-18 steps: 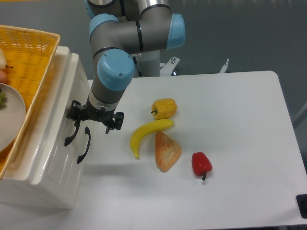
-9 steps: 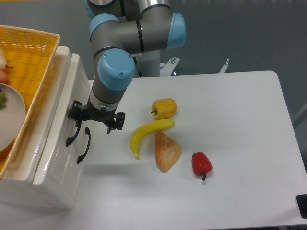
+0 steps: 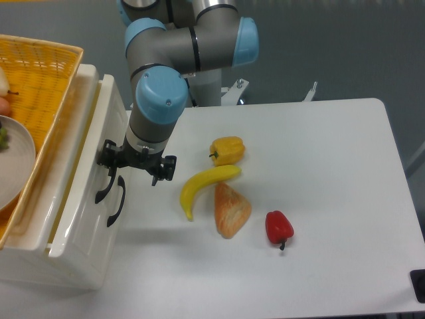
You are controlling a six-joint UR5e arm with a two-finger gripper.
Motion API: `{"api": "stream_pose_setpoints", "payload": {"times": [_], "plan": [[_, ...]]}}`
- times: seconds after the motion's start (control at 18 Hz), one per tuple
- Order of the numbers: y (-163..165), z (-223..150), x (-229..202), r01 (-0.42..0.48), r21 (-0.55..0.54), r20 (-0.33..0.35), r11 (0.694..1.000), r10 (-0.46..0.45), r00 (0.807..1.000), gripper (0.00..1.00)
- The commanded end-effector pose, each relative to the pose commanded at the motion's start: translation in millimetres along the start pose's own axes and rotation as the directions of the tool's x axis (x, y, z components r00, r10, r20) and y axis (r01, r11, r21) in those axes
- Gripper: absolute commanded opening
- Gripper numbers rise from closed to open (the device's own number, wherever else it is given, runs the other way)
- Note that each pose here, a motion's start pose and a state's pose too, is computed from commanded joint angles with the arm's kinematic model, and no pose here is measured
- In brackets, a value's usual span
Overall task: Slide open the top white drawer
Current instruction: 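Pull the handle outward, sliding the upper drawer out of the cabinet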
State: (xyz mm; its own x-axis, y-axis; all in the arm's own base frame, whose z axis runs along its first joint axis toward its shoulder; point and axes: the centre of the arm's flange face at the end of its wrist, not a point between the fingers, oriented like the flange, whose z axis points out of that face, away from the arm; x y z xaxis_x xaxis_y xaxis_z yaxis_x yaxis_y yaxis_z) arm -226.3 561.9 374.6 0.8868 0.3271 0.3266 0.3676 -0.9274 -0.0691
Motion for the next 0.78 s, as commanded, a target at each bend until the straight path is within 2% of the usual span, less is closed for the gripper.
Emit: {"api": "stream_pose_setpoints", "payload": {"times": [0.78], "plan": [[0.0, -8.0, -16.1, -0.019, 0.013, 0.005, 1.0, 0.019, 1.0, 1.0]]}}
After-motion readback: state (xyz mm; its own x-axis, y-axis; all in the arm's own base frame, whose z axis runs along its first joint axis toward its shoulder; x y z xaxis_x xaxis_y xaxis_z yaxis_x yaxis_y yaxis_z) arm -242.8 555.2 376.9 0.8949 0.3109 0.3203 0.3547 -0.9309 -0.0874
